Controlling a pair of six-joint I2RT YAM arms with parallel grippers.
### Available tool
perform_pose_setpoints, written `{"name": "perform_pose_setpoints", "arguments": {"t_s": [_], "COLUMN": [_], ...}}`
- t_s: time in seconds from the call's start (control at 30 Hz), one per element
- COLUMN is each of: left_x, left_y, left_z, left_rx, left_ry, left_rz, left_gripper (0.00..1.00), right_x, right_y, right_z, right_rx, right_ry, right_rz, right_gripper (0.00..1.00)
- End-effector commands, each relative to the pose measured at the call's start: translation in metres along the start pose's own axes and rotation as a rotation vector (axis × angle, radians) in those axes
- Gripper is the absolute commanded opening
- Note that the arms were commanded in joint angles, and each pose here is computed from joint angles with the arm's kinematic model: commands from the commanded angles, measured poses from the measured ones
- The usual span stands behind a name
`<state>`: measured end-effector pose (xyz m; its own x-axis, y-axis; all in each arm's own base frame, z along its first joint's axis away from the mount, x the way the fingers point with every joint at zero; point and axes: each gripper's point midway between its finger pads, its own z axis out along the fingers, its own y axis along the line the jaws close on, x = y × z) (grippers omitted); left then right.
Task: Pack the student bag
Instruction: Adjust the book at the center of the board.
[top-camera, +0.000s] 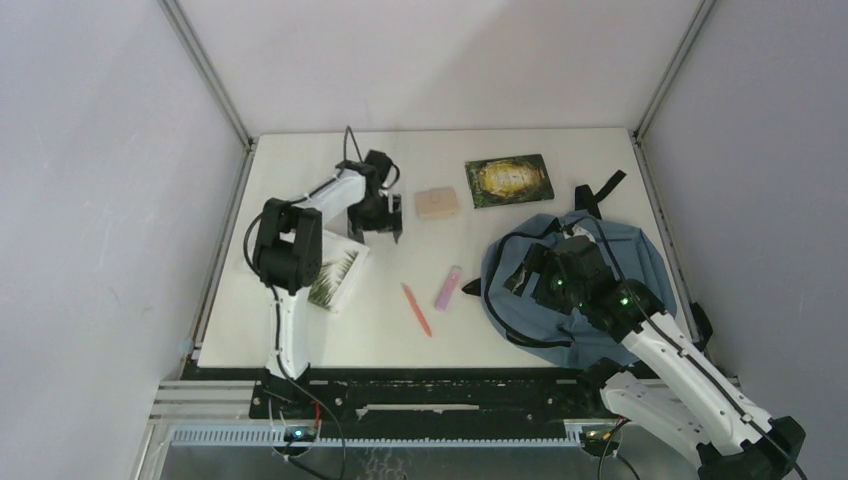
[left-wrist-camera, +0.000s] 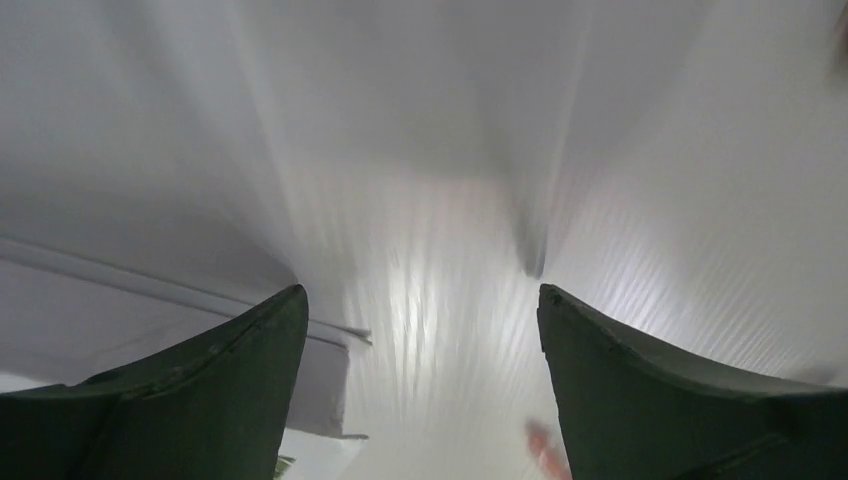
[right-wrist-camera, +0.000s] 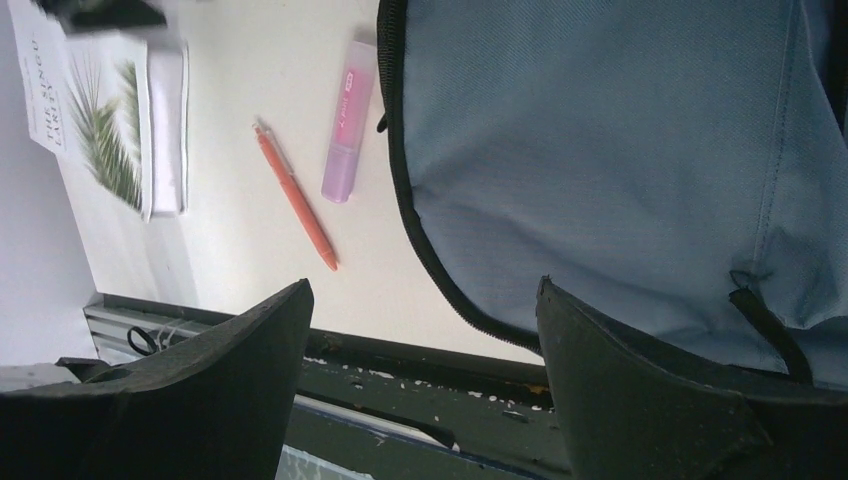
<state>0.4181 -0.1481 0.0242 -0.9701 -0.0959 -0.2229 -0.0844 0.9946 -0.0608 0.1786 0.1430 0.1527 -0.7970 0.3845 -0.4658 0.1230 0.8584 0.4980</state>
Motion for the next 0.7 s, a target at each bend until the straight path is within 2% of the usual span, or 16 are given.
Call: {"name": "perform_pose_setpoints", "arguments": {"t_s": [0.0, 0.07, 0.1, 0.17, 0.23, 0.33, 0.5, 0.57, 0.67], "left_x": [0.057, 0.071, 0.067, 0.057, 0.049, 0.047, 0.062, 0.070, 0.076], "left_y": [-0.006, -0.008, -0.002, 0.020, 0.051, 0.108, 0.200, 0.222, 0.243], "left_z": [-0.036, -0.056, -0.075, -0.105, -0.127, -0.138, -0.136, -0.129, -0.112], "left_rx": [0.012, 0.019, -0.002, -0.042, -0.038, -0.043, -0.180, -0.218, -0.243], "left_ry": [-0.001, -0.034, -0.103, -0.242, -0.331, -0.370, -0.397, -0.388, -0.363], "left_rz": [0.126, 0.147, 0.124, 0.050, -0.088, -0.334, -0.699, -0.812, -0.909], "left_gripper": [0.89, 0.90, 0.91, 0.95, 0.98, 0.98, 1.00, 1.00, 1.00], "right_x": [-0.009, -0.009, -0.011, -0.010, -0.010, -0.013, -0.012, -0.012, -0.012], "right_y": [0.010, 0.014, 0.017, 0.023, 0.027, 0.034, 0.040, 0.041, 0.042], "right_z": [0.006, 0.010, 0.012, 0.014, 0.015, 0.018, 0.023, 0.024, 0.022], "right_rx": [-0.030, -0.042, -0.048, -0.067, -0.079, -0.104, -0.123, -0.125, -0.127], "right_ry": [-0.027, -0.019, -0.021, -0.003, 0.003, 0.003, 0.020, 0.022, 0.013], "right_rz": [-0.025, -0.031, -0.034, -0.038, -0.043, -0.048, -0.062, -0.061, -0.077], "right_gripper": [0.90, 0.90, 0.90, 0.90, 0.90, 0.90, 0.90, 0.91, 0.93]}}
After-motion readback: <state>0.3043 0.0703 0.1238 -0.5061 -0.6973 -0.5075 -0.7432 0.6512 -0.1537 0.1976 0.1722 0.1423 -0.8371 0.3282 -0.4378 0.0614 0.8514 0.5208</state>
